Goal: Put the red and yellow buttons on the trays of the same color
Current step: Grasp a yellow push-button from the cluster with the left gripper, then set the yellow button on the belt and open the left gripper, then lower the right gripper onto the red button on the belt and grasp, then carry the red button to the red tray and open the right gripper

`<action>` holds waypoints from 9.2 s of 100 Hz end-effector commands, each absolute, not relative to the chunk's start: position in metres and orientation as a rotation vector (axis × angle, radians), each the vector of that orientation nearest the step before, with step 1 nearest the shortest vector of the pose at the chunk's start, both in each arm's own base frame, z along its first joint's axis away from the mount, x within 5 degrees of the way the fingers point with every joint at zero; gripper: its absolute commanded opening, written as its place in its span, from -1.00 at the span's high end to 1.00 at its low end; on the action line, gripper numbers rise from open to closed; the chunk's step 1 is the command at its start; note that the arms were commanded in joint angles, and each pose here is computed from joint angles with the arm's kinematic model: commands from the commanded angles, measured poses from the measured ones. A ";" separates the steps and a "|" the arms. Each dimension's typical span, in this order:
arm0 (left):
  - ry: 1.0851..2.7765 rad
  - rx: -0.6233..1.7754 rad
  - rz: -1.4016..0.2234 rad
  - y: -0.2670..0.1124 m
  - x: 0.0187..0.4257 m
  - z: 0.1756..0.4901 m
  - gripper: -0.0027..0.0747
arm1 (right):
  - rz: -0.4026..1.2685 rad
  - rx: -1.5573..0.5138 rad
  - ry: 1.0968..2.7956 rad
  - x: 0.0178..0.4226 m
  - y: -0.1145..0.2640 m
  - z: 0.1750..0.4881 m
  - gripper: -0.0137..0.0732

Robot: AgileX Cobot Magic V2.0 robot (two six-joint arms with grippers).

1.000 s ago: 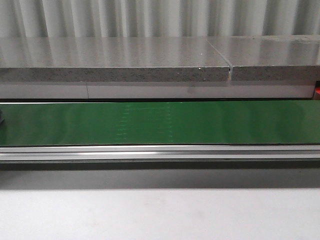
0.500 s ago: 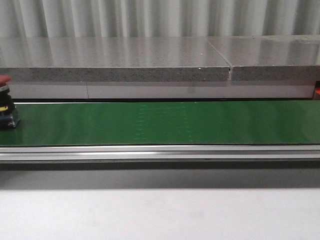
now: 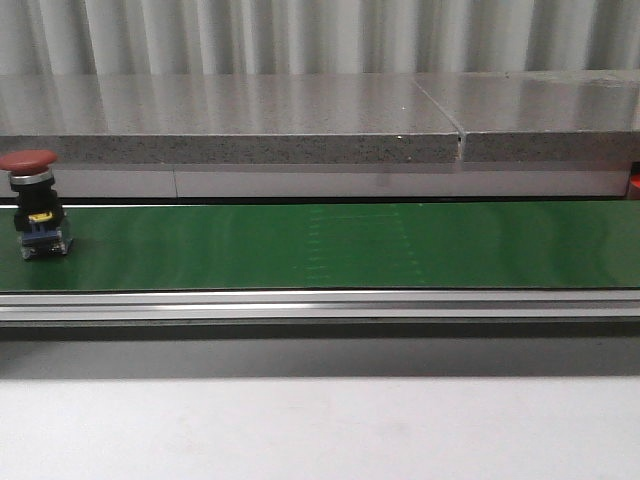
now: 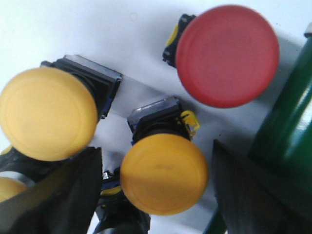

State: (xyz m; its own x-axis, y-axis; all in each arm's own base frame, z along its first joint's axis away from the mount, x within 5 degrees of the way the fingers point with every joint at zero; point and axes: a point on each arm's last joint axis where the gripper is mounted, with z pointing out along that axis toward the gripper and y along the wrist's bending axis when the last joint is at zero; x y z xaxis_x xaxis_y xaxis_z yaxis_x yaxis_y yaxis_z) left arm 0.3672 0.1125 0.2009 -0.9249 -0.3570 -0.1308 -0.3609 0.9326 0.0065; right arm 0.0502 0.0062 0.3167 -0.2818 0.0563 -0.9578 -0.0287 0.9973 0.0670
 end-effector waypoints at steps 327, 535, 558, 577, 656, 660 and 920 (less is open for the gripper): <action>2.255 0.199 -0.150 -0.048 0.214 0.374 0.98 | 0.071 0.020 1.774 0.052 0.005 0.329 0.89; 1.956 0.165 -0.208 -0.019 0.075 0.338 0.98 | 0.150 -0.089 2.162 0.168 0.014 0.360 0.79; 1.956 0.165 -0.208 -0.019 0.075 0.338 0.98 | 0.194 -0.169 2.232 0.206 0.029 0.363 0.10; 1.956 0.165 -0.208 -0.019 0.075 0.338 0.98 | 0.235 -0.255 2.307 0.234 0.048 0.361 -0.61; 1.956 0.165 -0.208 -0.019 0.075 0.338 0.98 | 0.193 -0.333 2.696 0.325 0.102 0.321 -0.68; 1.956 0.165 -0.208 -0.019 0.075 0.338 0.98 | 0.173 -0.340 2.709 0.328 0.102 0.316 -0.68; 1.956 0.165 -0.208 -0.019 0.075 0.338 0.98 | -0.203 0.481 2.576 0.372 -0.149 0.255 0.46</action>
State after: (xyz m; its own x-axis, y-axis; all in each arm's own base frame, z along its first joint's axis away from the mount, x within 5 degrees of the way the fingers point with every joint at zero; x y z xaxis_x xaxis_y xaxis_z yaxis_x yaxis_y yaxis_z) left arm 0.0717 -0.0168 0.3239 -0.4625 0.0434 -0.8856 0.1978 0.9787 -0.0553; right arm 0.3687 -0.1447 0.2306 -0.8488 0.3317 -0.4118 0.3798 0.9242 -0.0386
